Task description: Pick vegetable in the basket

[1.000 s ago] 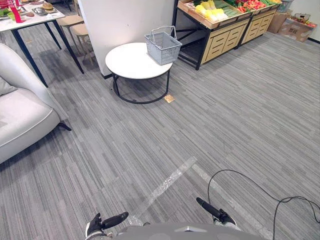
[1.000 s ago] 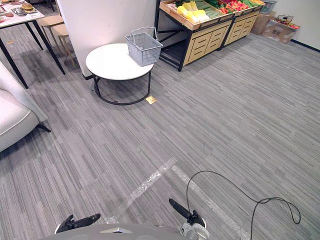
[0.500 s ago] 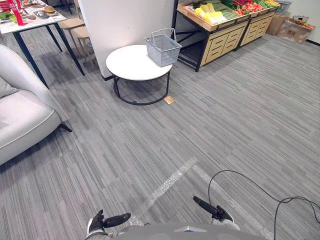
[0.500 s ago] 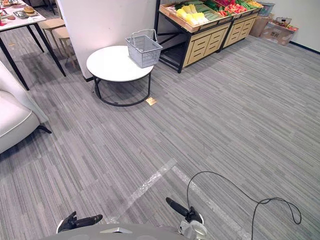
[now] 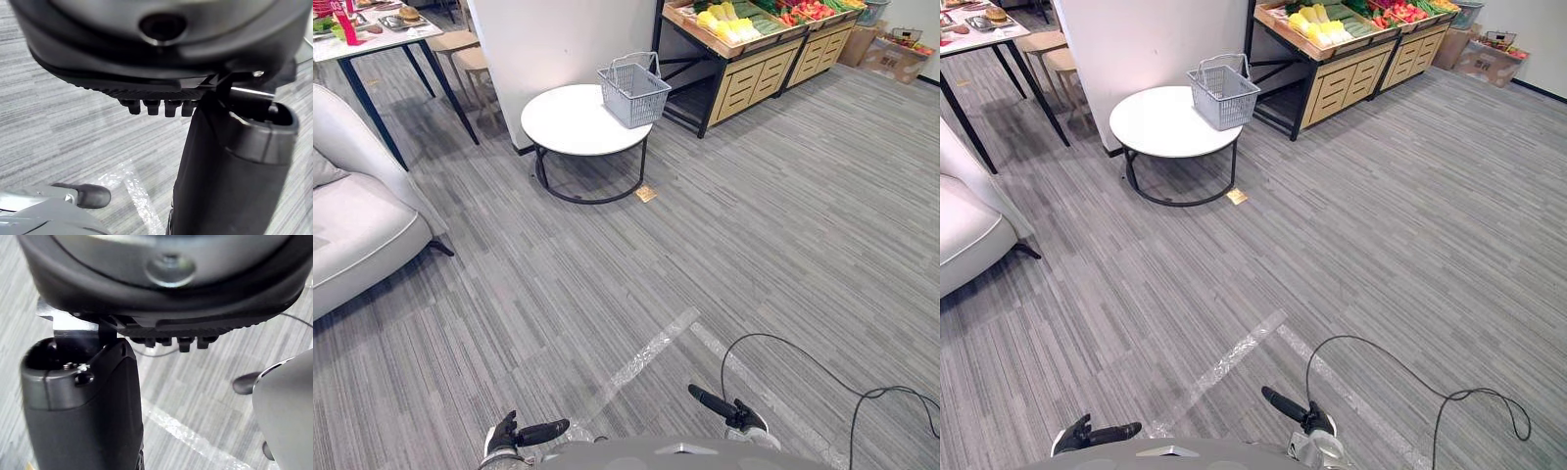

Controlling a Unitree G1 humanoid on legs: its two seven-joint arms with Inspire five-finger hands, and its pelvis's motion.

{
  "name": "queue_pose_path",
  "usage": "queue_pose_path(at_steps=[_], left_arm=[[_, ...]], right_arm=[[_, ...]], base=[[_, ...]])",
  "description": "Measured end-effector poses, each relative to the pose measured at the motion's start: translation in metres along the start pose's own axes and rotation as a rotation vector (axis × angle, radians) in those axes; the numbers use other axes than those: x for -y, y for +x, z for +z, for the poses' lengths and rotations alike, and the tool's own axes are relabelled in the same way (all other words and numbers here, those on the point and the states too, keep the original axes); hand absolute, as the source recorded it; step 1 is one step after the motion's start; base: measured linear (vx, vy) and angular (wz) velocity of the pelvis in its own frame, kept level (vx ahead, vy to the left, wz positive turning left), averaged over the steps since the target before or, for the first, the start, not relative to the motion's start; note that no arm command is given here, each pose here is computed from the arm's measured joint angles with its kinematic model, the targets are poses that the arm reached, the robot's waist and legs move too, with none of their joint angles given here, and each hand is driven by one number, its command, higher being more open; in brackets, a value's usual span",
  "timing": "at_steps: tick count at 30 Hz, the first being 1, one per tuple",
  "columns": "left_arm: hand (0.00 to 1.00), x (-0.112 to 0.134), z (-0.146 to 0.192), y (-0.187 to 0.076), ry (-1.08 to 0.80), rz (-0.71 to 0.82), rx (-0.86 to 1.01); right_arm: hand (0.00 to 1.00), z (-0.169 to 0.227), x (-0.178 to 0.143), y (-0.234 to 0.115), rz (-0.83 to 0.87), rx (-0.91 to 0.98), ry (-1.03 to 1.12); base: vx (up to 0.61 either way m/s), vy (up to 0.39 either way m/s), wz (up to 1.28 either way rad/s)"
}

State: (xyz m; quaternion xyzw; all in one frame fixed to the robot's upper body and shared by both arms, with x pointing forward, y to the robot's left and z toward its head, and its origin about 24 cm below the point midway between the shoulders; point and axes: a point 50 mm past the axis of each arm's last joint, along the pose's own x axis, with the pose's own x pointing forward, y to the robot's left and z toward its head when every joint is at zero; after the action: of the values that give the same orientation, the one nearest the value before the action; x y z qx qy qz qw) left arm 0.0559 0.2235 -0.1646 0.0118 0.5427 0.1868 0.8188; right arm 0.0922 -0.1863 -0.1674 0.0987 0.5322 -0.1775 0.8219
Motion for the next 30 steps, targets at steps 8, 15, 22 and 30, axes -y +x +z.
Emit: queue_pose_path(at_steps=[8, 15, 22, 30], left_arm=[[1.0, 0.0, -0.0016, -0.0002, 0.017, -0.006, -0.006], [1.0, 0.0, -0.0013, -0.0001, 0.018, -0.009, -0.005], [1.0, 0.0001, 0.0001, 0.0001, 0.017, -0.011, 0.002], [1.0, -0.0014, 0.006, 0.0008, 0.013, -0.019, 0.033]], right_arm=[[1.0, -0.0002, 0.0, 0.0, 0.005, 0.0, 0.0], [1.0, -0.0001, -0.0002, 0.0, 0.008, 0.0, -0.001], [1.0, 0.0007, 0.0008, 0.0001, 0.008, 0.002, -0.003], [1.0, 0.0048, -0.0009, 0.0007, 0.012, 0.015, 0.0]], base=[[-0.04, -0.02, -0.01], [-0.01, -0.034, 0.0], [0.0, -0.005, -0.01], [-0.02, -0.001, -0.12]])
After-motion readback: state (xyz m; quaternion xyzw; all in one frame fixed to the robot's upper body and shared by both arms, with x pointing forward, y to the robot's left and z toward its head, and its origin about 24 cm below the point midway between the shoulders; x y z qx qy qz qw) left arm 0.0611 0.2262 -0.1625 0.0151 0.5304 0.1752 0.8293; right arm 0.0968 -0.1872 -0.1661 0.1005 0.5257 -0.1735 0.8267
